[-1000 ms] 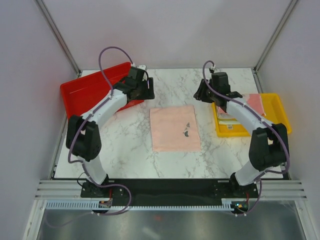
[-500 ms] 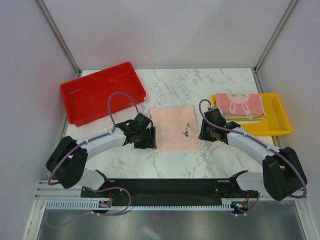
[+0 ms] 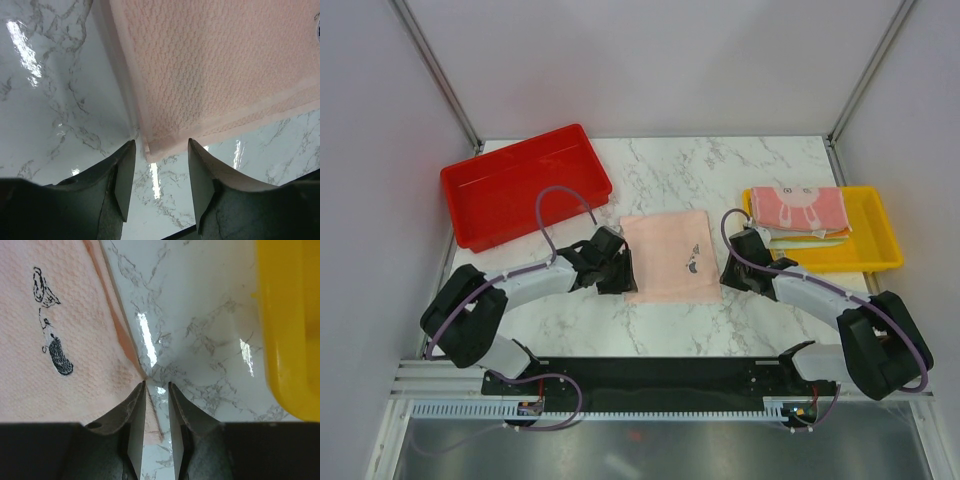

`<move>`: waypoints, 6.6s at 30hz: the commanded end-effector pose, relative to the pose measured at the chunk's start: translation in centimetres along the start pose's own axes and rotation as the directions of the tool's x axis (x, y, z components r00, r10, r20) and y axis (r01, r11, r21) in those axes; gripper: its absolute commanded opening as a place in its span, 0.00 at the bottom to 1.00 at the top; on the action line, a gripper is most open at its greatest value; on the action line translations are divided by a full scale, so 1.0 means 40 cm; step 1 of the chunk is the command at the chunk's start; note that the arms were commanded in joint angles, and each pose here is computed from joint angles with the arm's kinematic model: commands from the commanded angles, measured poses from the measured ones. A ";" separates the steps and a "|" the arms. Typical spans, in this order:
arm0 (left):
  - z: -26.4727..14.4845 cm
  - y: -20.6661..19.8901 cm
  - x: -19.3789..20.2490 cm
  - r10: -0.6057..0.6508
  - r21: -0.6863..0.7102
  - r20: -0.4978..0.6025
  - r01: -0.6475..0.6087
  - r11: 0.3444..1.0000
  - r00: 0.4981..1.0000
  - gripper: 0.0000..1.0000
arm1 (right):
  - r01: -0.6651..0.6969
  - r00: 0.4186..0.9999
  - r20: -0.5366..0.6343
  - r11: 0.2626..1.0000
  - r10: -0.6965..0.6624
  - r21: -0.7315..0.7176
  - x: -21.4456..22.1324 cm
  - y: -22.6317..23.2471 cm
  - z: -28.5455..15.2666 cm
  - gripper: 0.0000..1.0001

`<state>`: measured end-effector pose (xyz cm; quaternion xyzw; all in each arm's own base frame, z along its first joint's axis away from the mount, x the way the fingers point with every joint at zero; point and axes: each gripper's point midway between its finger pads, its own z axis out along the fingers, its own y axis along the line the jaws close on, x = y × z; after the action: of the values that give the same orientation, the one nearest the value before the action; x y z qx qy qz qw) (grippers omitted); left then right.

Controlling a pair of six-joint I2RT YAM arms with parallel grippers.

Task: Fold and stack the towels
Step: Fold the towel

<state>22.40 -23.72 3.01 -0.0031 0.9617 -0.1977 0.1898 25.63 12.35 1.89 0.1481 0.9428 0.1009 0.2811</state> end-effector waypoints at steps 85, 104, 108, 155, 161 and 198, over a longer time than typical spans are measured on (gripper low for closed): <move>-0.025 -0.046 -0.077 -0.035 -0.012 0.049 0.036 0.999 0.998 0.02 | 0.142 0.990 0.016 0.989 -0.142 -0.046 -0.094 0.107 -0.032 0.00; -0.056 -0.034 -0.031 -0.006 0.003 -0.003 0.006 1.000 1.000 0.02 | 0.108 0.994 0.033 0.977 -0.103 -0.185 -0.091 0.139 -0.179 0.00; -0.020 0.001 0.021 -0.013 -0.010 -0.048 0.013 1.000 0.999 0.02 | 0.053 0.999 0.005 0.981 -0.053 -0.185 0.018 0.063 -0.122 0.00; -0.093 -0.062 0.056 -0.014 0.158 -0.029 0.018 0.987 0.999 0.02 | -0.104 0.993 -0.080 0.976 0.091 -0.190 0.134 -0.015 -0.194 0.00; -0.006 -0.001 0.179 -0.046 0.159 -0.130 0.067 0.985 0.990 0.02 | -0.179 0.980 -0.111 0.972 0.163 -0.150 0.223 -0.083 -0.145 0.00; 0.008 0.092 -0.126 -0.096 -0.060 -0.001 0.096 0.994 0.995 0.02 | 0.062 0.998 0.027 0.998 -0.061 -0.014 -0.066 0.078 0.031 0.00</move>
<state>25.45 -20.15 1.84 -0.0842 0.9665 -0.1812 0.1609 25.28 14.71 1.75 0.1424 0.9497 0.1230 0.2502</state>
